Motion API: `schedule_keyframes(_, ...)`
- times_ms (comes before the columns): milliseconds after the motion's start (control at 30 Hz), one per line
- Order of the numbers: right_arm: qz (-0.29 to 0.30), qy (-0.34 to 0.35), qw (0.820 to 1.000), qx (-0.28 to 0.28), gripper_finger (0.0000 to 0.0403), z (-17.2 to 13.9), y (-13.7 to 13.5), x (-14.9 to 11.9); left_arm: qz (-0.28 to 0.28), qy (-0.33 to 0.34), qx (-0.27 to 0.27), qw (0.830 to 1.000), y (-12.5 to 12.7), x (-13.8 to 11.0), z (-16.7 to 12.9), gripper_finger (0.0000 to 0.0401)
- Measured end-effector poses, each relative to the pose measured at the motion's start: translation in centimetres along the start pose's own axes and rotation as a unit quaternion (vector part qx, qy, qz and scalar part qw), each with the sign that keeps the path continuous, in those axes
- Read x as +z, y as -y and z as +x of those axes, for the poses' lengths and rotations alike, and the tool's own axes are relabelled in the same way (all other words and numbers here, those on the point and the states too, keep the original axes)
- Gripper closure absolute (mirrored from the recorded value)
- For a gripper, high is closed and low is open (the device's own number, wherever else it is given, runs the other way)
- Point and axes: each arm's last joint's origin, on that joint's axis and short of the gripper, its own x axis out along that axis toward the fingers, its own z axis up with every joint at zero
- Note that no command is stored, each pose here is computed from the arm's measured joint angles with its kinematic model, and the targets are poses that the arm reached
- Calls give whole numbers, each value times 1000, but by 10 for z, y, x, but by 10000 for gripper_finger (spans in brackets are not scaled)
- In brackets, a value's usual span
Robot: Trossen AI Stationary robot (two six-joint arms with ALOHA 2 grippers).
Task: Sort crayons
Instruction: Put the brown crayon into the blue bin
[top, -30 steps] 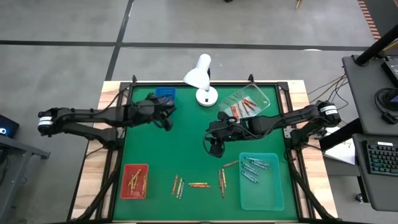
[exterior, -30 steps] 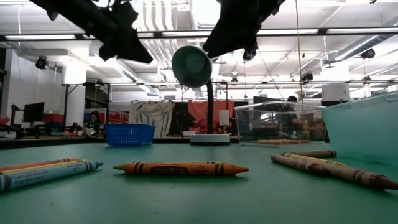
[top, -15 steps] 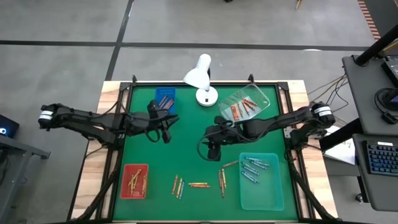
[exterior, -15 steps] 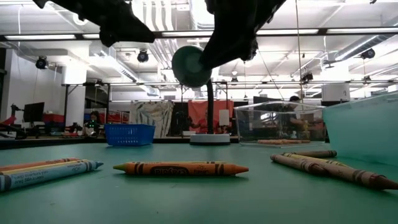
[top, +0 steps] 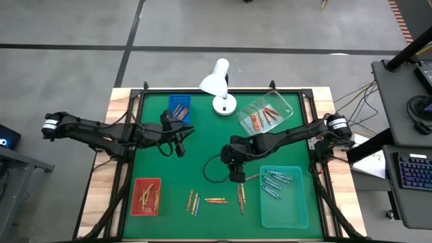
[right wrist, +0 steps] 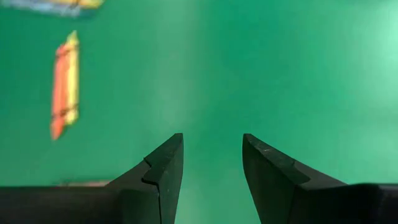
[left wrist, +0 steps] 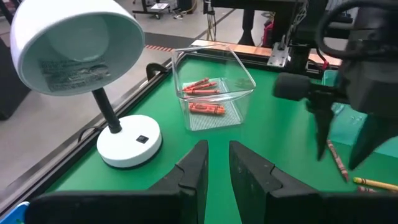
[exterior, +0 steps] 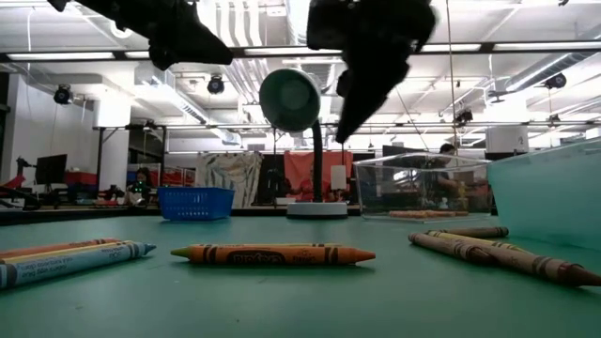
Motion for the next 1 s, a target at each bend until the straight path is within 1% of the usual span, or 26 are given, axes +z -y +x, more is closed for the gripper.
schedule_keyframes(100,-16,-28,999,19,250,0,-9,-6,1,-2,0,1000,0,0,0,353)
schedule_keyframes(233,-46,-68,996,20,250,-2,-23,-17,0,1,-1,1000,0,0,0,353)
schedule_keyframes(300,-55,-75,996,12,250,-3,-30,-21,-3,5,-2,1000,0,1,0,353)
schedule_keyframes(400,-57,-87,995,-1,250,-4,-38,-26,-4,8,-2,1000,1,2,0,353)
schedule_keyframes(567,-40,-93,995,-5,250,-3,-45,-29,-5,10,-3,1000,1,2,0,353)
schedule_keyframes(767,-40,-131,991,-10,250,15,-49,-35,-7,13,-3,1000,1,3,0,353)
schedule_keyframes(1000,-50,-225,973,-21,250,42,-49,-49,-7,14,-3,1000,1,3,0,353)
